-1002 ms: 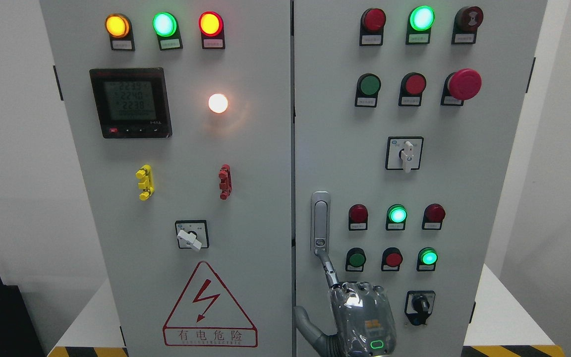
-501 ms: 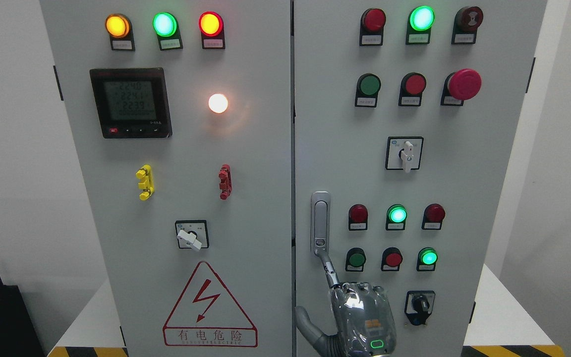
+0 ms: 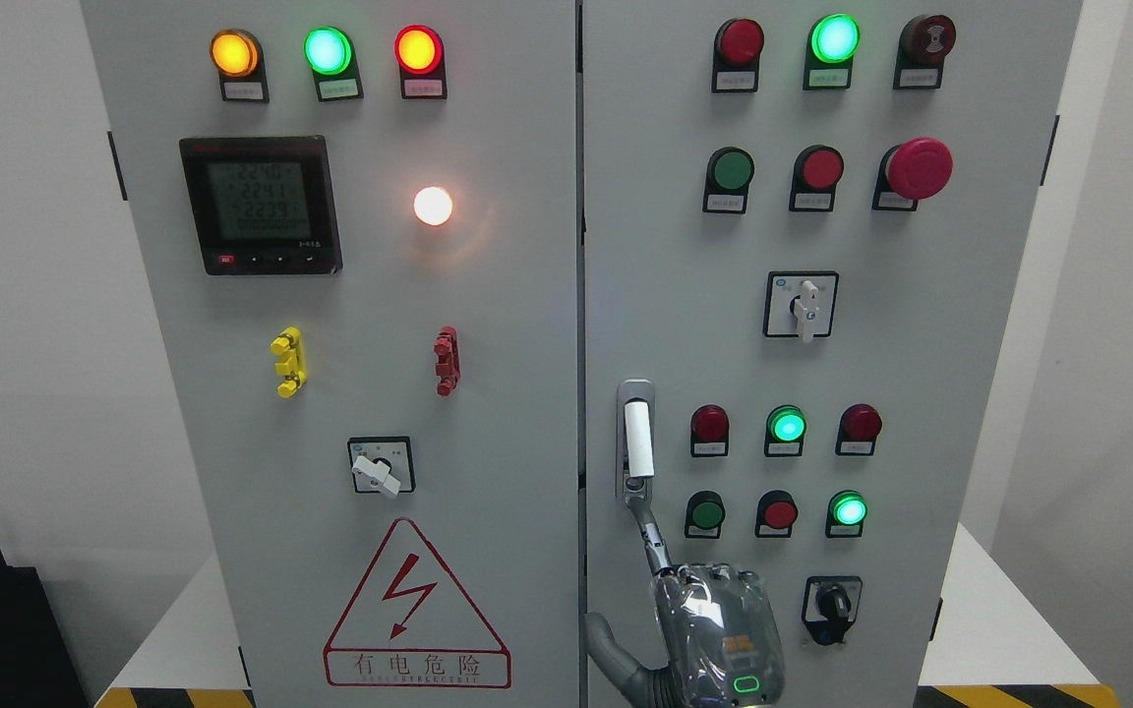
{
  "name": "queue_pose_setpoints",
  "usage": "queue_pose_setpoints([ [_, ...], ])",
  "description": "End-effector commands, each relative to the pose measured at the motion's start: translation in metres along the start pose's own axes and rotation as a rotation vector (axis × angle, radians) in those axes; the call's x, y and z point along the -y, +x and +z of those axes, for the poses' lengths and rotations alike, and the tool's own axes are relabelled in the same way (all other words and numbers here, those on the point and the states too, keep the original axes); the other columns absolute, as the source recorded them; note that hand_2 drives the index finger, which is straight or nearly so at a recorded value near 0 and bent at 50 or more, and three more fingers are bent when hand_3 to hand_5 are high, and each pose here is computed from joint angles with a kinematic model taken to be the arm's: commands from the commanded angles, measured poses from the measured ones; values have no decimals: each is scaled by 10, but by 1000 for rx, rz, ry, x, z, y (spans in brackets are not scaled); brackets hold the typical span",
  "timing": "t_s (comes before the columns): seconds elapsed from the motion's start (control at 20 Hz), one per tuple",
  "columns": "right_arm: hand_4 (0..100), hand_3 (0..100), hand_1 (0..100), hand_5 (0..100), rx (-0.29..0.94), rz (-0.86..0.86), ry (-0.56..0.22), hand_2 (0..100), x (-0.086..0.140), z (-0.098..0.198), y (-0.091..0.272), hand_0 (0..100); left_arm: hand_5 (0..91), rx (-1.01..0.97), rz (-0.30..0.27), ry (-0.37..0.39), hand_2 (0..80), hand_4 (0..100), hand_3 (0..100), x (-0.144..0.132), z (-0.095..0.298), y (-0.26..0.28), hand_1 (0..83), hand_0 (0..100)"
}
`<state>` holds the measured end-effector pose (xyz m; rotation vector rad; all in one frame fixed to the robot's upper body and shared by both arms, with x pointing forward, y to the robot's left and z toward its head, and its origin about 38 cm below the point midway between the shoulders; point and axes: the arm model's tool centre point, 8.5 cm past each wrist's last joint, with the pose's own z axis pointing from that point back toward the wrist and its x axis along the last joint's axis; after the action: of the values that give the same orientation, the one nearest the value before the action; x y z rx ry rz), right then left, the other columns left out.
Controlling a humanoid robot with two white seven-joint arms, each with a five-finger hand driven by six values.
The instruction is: Release door handle
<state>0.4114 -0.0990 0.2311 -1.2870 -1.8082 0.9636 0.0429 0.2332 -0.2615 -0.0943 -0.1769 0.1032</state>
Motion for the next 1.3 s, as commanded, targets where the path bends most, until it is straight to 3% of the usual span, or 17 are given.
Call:
queue_pose_setpoints([
  [0.0, 1000, 1000, 251, 1000, 0, 3, -13, 0, 4, -4, 0, 305, 0, -13, 12, 4, 0, 0, 0, -1, 1, -5, 389, 120],
  [1.25, 1000, 1000, 245, 1000, 0, -20, -43, 0, 16, 7, 0, 317, 0, -16, 13, 4, 0, 0, 0, -1, 1, -6, 389, 120],
])
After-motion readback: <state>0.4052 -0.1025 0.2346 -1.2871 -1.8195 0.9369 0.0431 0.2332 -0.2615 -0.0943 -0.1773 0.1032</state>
